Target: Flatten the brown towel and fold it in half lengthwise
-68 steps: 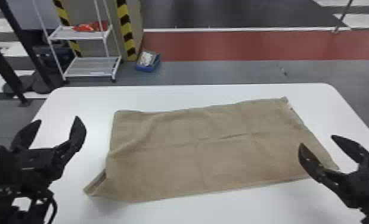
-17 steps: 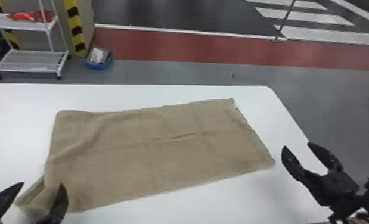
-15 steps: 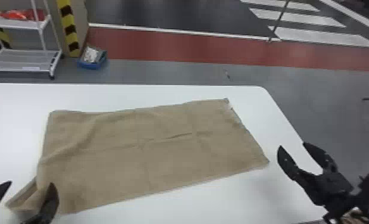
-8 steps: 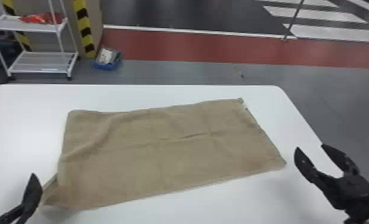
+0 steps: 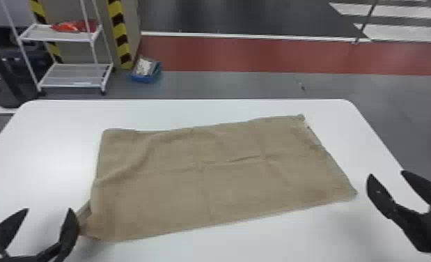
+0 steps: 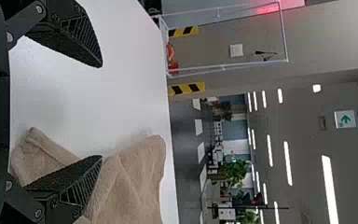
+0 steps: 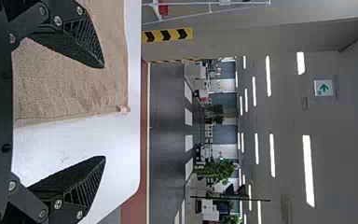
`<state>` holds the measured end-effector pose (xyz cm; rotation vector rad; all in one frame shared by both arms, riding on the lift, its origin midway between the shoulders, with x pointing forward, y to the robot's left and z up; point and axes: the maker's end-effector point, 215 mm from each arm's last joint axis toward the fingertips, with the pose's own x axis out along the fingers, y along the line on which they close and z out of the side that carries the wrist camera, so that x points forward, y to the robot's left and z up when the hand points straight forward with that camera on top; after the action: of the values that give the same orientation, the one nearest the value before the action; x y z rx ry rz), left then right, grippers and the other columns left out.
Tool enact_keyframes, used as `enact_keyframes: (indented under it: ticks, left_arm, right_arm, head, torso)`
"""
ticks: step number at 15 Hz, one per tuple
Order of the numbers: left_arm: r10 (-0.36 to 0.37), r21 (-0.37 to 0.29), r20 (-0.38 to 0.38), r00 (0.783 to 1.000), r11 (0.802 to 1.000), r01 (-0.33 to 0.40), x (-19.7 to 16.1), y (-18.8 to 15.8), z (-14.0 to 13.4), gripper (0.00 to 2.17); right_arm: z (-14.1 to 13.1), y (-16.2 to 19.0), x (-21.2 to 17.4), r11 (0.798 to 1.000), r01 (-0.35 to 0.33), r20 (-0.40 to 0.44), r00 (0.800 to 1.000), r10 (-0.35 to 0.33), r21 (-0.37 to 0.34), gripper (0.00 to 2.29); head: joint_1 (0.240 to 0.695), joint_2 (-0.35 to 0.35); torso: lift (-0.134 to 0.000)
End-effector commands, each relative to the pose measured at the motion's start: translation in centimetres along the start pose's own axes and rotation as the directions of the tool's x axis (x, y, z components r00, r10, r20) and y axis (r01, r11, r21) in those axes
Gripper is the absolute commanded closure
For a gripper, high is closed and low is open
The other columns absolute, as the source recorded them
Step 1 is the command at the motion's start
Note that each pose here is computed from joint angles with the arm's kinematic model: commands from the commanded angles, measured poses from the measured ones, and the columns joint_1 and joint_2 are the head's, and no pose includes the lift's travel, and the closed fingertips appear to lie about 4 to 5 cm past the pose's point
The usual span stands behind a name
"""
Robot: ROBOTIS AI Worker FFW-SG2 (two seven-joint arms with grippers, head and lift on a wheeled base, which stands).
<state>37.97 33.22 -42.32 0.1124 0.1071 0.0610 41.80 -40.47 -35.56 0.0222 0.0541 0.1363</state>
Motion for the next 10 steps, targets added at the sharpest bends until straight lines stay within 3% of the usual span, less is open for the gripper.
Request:
enact_keyframes:
  ticks: [1, 3, 5, 10]
  left_arm:
    - [-0.053, 0.005, 0.005, 0.999, 0.999, 0.053, -0.2, -3.1, 0.6, 0.21]
    - [-0.085, 0.03, -0.011, 0.996, 0.996, 0.085, 0.0, -5.3, 0.1, 0.21]
    - [-0.077, 0.031, -0.012, 0.997, 0.997, 0.077, 0.2, -5.2, 0.0, 0.21]
    - [-0.001, 0.021, 0.034, 0.999, 1.0, 0.001, 0.8, -1.2, 2.0, 0.21]
  right_arm:
    - [-0.1, 0.0, -0.3, 1.0, 0.0, -0.003, 1.0, 0.0, -0.003, 0.21]
    - [0.4, -0.4, -0.7, 1.0, 0.005, 0.009, 1.0, -0.005, -0.001, 0.21]
    - [0.7, -0.9, -1.2, 1.0, 0.011, 0.021, 1.0, -0.011, 0.002, 0.21]
    - [0.5, -1.2, -1.1, 1.0, 0.015, 0.018, 1.0, -0.015, 0.004, 0.21]
  head:
    - [0.695, -0.099]
    - [0.695, -0.127]
    - [0.695, -0.171]
    - [0.695, -0.175]
  torso:
    - [-0.128]
    - [-0.128]
    - [-0.128]
    - [-0.128]
